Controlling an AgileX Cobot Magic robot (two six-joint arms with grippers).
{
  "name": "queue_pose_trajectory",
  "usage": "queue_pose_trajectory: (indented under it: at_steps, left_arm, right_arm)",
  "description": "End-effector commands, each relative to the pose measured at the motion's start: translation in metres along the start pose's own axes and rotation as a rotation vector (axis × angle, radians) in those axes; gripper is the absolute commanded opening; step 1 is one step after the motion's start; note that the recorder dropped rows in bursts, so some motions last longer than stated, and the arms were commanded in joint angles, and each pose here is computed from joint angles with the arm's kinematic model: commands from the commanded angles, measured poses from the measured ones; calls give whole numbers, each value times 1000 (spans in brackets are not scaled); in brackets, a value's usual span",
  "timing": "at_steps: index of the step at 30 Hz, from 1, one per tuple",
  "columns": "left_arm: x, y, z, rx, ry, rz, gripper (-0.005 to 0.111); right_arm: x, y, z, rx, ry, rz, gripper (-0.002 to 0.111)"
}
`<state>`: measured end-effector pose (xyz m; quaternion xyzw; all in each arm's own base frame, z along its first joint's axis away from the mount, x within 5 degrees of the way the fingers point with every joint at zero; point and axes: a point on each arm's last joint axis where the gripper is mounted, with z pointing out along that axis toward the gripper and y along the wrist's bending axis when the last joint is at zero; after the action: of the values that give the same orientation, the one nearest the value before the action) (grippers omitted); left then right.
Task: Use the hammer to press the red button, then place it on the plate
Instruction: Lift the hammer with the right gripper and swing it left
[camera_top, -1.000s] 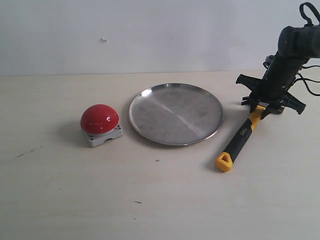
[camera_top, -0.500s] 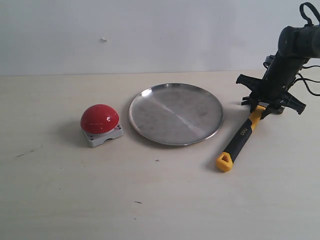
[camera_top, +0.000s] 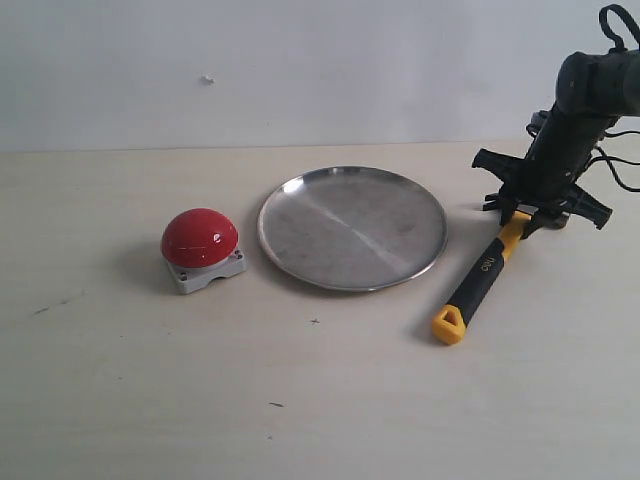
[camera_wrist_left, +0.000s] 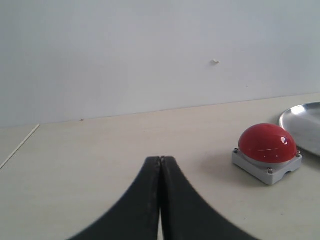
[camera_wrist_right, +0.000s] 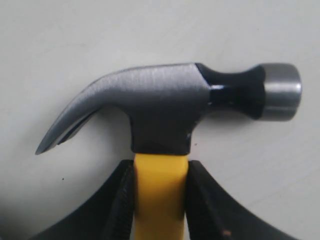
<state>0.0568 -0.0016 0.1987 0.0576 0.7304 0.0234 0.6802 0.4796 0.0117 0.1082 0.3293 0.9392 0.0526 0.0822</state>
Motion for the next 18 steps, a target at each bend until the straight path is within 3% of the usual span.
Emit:
queue_pose_trajectory:
  at_steps: [1, 12, 18]
  left_arm:
    - [-1, 0, -1, -3, -10, -4, 1]
    - [-1, 0, -1, -3, -10, -4, 1]
    - [-1, 0, -1, -3, -10, -4, 1]
  right_arm:
    - [0, -3, 0, 21, 14, -8, 0]
    - [1, -7, 0, 57, 37, -324, 0]
    - [0, -11, 0, 105, 41, -387, 0]
